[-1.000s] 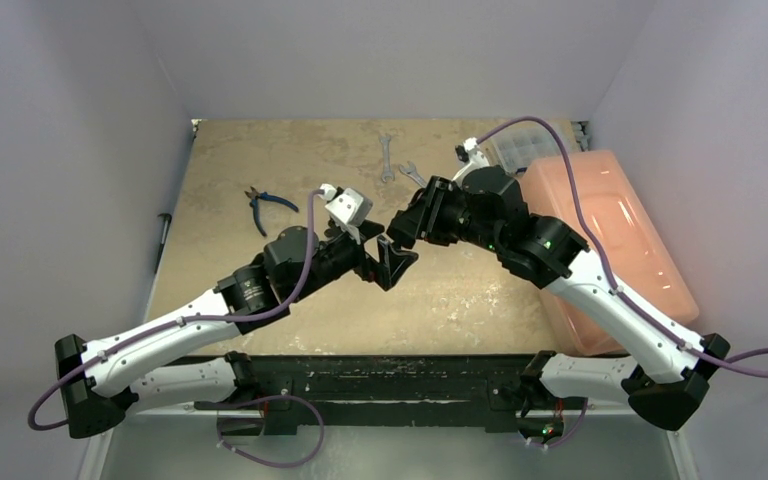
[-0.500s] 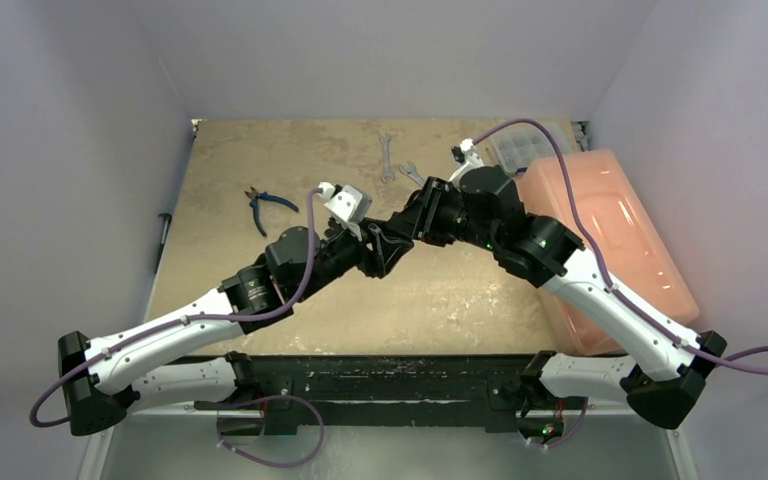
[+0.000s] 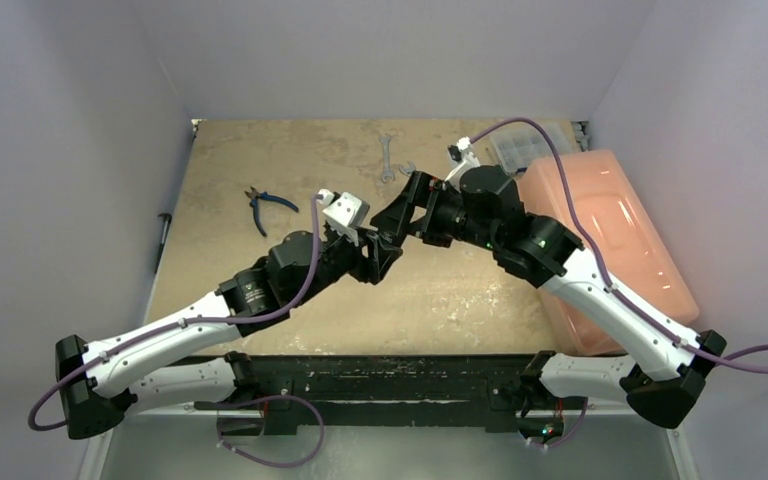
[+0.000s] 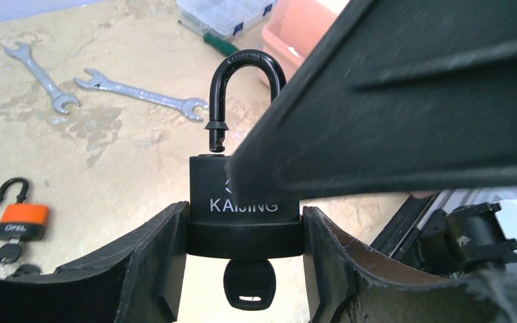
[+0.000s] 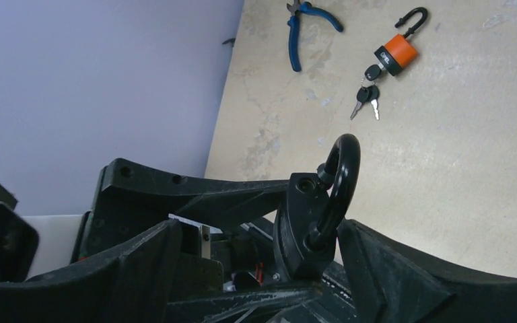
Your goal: Unlock with the key
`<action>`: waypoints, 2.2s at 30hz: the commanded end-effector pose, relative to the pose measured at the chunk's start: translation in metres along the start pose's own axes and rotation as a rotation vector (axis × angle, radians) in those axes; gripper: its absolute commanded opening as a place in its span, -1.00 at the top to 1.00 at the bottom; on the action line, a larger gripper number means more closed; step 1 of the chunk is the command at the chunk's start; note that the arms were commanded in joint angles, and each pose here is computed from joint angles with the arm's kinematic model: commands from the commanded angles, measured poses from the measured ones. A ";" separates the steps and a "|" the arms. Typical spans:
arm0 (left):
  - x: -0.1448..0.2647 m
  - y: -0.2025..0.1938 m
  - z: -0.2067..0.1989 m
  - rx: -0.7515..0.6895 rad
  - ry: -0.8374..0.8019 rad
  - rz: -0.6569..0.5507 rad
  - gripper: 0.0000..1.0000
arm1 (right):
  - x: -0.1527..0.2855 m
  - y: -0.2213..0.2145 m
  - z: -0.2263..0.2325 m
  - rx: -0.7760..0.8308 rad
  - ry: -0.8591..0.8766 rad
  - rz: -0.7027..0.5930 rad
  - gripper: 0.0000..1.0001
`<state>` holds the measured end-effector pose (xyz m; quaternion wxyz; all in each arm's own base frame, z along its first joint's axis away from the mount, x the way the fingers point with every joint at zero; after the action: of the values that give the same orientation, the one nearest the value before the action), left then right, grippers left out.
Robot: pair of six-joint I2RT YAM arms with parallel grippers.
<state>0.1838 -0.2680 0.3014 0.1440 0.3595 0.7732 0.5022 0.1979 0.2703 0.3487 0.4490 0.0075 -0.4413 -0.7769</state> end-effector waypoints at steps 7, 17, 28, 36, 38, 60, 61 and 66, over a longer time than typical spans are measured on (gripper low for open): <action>0.022 0.036 -0.006 0.032 -0.033 -0.145 1.00 | 0.030 0.036 0.001 0.061 -0.093 -0.137 -0.86; 0.028 0.030 -0.006 0.001 -0.047 -0.098 1.00 | 0.052 0.058 0.029 0.203 0.034 -0.189 -0.51; 0.030 0.034 -0.010 0.000 -0.070 -0.105 1.00 | 0.034 0.035 0.041 0.241 0.185 -0.085 -0.31; 0.032 0.038 -0.014 0.003 -0.089 -0.116 1.00 | 0.005 0.021 0.022 0.214 0.124 -0.060 -0.26; 0.033 0.038 -0.014 0.003 -0.090 -0.116 1.00 | -0.003 0.016 0.015 0.211 0.095 -0.042 -0.24; 0.046 0.043 -0.040 -0.050 -0.241 -0.022 1.00 | 0.052 0.021 -0.001 0.476 0.115 -0.245 -0.72; 0.048 0.045 -0.043 -0.055 -0.256 -0.004 1.00 | 0.060 0.023 0.002 0.515 0.139 -0.278 -0.80; 0.062 0.053 -0.062 -0.062 -0.354 0.046 1.00 | 0.085 0.020 0.014 0.704 0.264 -0.326 -0.98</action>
<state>0.1428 -0.2523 0.3183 0.1746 0.4555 0.7107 0.5070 0.1630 0.2160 0.3827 0.3720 0.2278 -0.5790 -0.6888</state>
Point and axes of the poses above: each gripper's point midway between its finger pads, its own x axis back along the fingers, its own z axis along the line the jaws close on, y = z × x, the point moved 4 cm from there along x, back along the fingers, and after that the axes turned 12 degrees about x, right-handed, at the moved point
